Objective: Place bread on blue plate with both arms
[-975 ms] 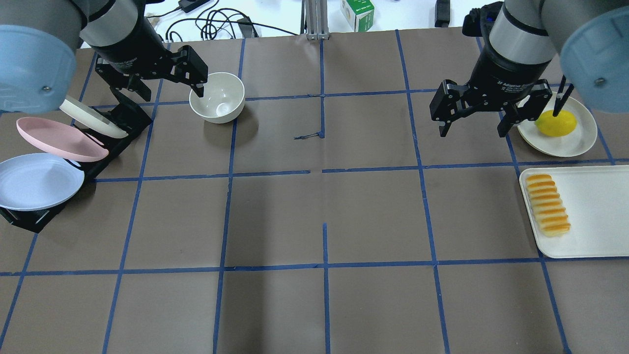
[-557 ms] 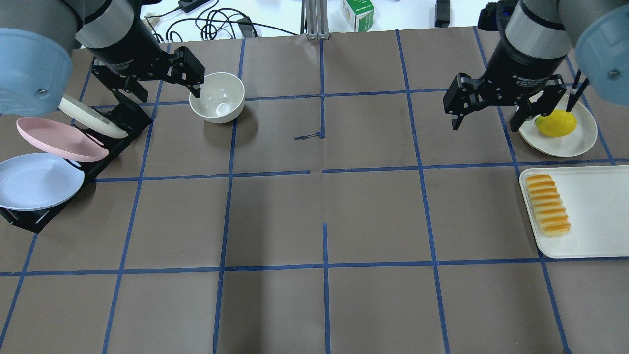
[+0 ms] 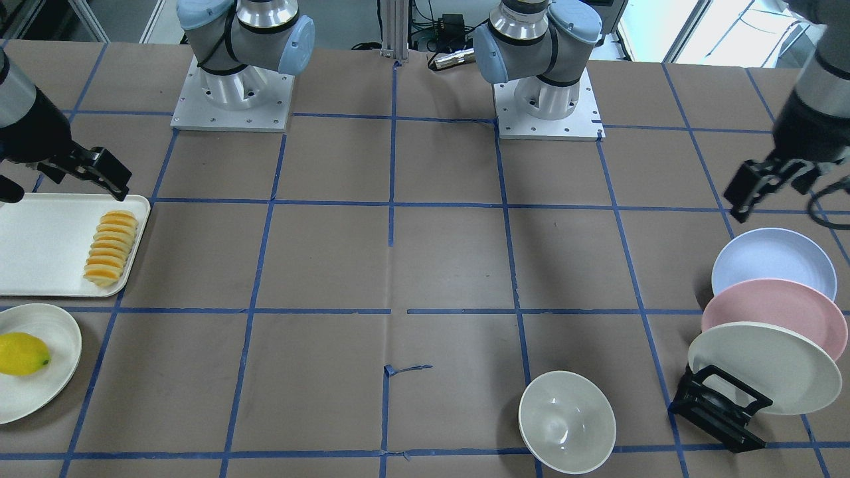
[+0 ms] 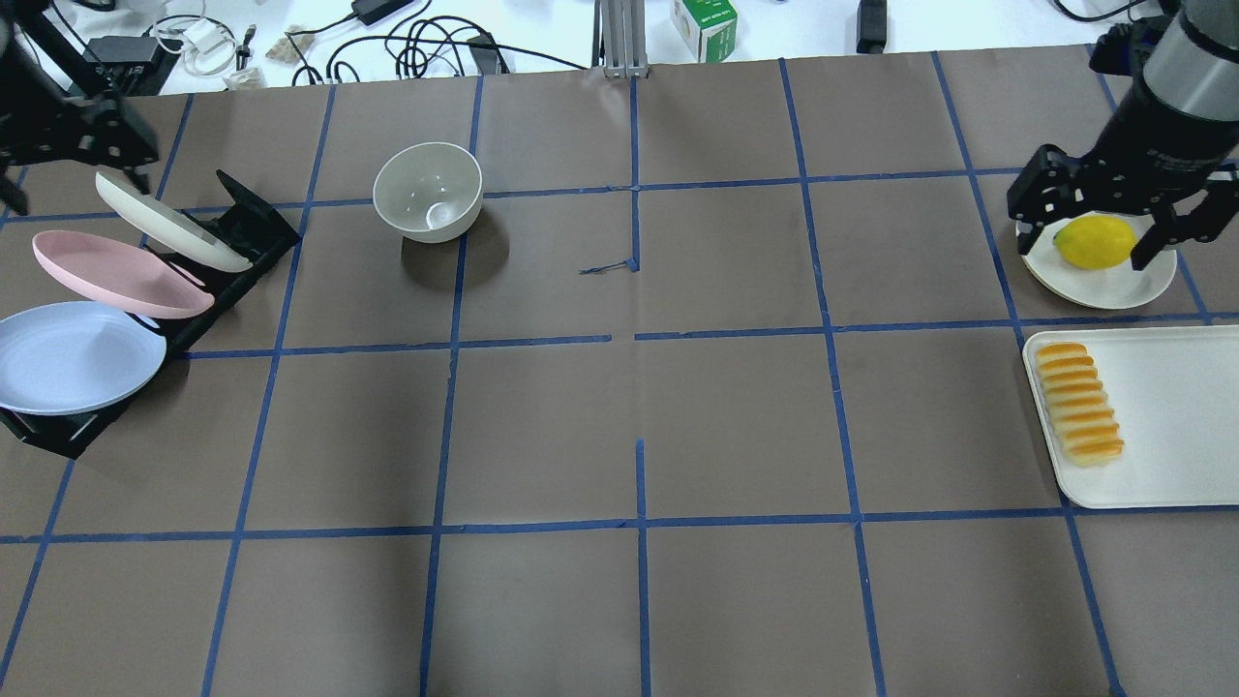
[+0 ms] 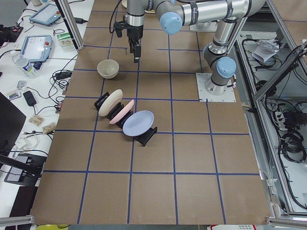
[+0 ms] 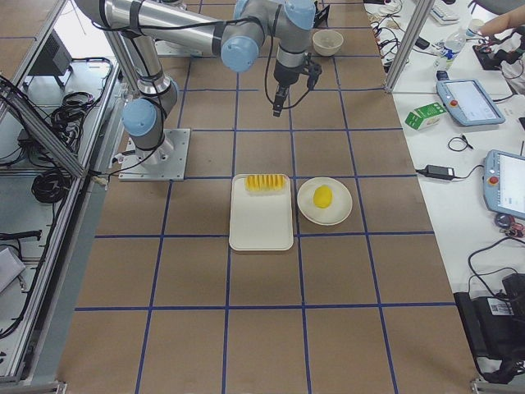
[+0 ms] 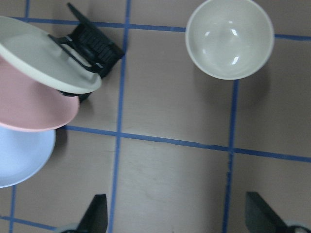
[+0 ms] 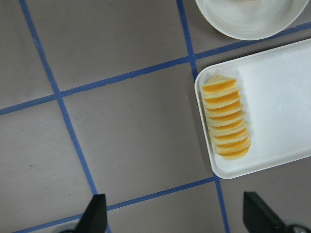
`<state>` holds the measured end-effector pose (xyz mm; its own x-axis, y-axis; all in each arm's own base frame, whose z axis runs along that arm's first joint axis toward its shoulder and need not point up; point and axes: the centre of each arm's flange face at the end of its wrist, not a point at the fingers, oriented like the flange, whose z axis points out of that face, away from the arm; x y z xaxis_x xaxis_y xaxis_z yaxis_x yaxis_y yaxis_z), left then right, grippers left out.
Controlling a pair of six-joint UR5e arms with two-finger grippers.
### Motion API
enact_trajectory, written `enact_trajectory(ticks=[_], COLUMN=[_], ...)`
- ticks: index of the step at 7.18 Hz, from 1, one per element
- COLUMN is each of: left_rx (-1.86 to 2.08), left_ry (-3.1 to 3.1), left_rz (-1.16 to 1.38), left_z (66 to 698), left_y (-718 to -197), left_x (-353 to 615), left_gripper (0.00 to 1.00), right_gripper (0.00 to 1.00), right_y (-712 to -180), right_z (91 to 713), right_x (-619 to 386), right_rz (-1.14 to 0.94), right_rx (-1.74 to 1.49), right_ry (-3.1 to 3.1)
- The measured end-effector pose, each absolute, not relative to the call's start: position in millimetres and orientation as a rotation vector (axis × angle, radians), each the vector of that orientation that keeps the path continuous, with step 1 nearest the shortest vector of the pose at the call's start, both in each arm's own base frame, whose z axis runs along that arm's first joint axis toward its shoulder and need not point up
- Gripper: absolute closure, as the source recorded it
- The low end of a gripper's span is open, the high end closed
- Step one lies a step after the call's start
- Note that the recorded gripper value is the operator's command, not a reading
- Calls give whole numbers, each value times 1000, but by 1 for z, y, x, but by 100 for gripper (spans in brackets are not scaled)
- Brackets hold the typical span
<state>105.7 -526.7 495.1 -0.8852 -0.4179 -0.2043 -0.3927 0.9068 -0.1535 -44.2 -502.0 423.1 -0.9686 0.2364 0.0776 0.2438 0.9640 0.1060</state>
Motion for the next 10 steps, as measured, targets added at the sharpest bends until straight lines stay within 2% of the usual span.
enact_trajectory(ticks=[3,6,7,8,9,10], left_rx=[-957,-1059,-1084,-1096,-1094,-1091], left_ry=[2722,2704,2707,2708,2711,2713], left_rz=[-114,-30,15,55,91,120], left_z=[451,368,341,321,306,295], left_y=[-518,-533,-536,-538,-539,-539], left_x=[253,320,330,335,337,339], left_gripper=[0,0,7,10,19,38], right_gripper=[0,0,0,0,0,0], right_y=[-510,-499,-494,-491,-488,-487], right_z=[337,263,247,238,231,224], right_x=[-142,-147,-144,-143,-141,-141], right_rz=[-134,-240,-264,-277,-291,-311], right_rx=[-304,-271,-257,-224,-188,-173], right_ry=[-3033,-3062,-3070,-3075,-3078,-3081])
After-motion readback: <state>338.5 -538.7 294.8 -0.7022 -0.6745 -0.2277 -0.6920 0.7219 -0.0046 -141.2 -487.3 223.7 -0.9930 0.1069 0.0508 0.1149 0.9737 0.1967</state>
